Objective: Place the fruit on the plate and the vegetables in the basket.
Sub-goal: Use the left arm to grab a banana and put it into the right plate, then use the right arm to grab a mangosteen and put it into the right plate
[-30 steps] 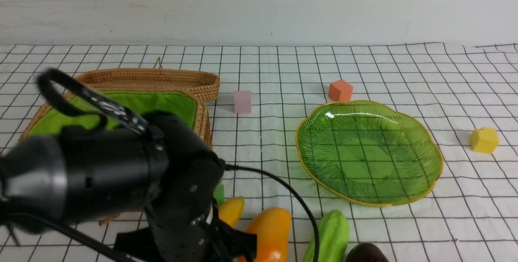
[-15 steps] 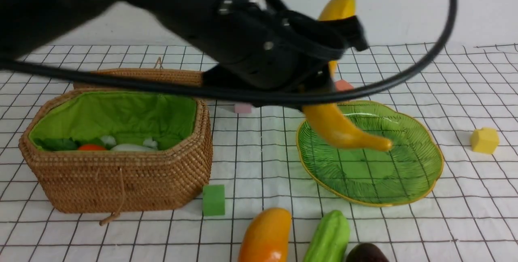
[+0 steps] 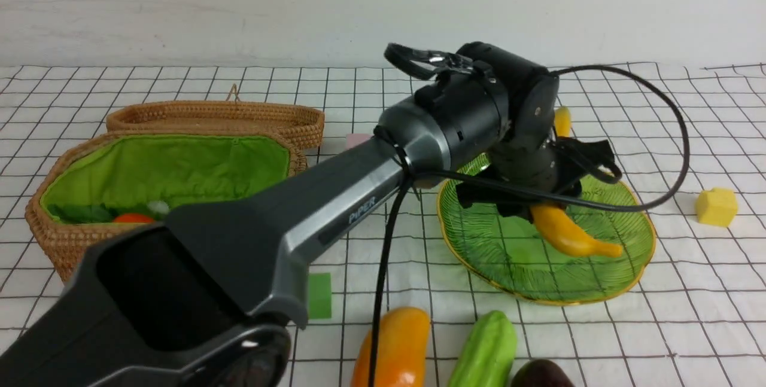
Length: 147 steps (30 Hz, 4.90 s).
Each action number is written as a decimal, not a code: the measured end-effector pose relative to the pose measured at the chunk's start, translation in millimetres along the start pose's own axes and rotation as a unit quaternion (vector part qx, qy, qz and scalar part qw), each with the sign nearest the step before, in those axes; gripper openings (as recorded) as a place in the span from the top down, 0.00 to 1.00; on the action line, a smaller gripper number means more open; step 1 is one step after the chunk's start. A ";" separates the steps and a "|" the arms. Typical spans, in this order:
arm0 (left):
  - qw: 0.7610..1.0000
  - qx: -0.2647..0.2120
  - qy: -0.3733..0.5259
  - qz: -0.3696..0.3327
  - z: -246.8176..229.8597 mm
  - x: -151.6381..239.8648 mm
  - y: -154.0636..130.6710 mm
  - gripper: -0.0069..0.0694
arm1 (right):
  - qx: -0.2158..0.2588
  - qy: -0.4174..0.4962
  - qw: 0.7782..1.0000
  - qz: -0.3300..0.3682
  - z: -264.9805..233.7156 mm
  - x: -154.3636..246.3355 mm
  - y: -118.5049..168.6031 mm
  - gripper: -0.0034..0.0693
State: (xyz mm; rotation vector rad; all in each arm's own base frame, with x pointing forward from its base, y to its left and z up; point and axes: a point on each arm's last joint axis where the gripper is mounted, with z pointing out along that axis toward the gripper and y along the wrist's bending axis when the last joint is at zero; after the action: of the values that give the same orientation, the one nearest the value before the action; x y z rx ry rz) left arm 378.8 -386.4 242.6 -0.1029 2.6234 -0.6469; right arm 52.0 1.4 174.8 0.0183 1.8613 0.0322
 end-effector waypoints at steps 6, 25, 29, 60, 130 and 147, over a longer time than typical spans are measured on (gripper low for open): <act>1.000 -0.025 -0.005 0.016 -19.8 -8.5 -4.1 0.14 | 0.000 0.000 1.000 0.000 0.0 0.0 0.0 0.62; 0.954 0.107 -0.180 0.214 -395.7 5.1 17.7 0.74 | 0.000 0.000 1.000 0.000 0.0 0.0 0.0 0.62; 0.963 0.086 -0.158 0.200 -431.6 53.3 77.5 0.93 | 0.000 0.000 1.000 0.000 0.0 0.0 0.0 0.62; 0.994 0.059 -0.069 0.062 -373.3 241.5 295.0 0.93 | 0.000 0.000 1.000 0.000 0.0 0.0 0.0 0.62; 0.904 -0.152 -0.396 0.056 -247.7 257.4 372.5 0.90 | 0.072 0.011 0.979 -0.191 -1.0 -0.5 -13.2 0.62; 0.904 -0.153 -0.396 0.056 -247.7 257.4 372.6 0.90 | 0.062 -0.053 0.976 -0.200 -0.3 -9.8 -9.2 0.62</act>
State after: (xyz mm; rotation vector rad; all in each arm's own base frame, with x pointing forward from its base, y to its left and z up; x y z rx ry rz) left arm 51.8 5.9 167.7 -0.2493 1.8882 -0.0930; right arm 54.6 -8.1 183.9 -0.2630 1.7276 -0.3585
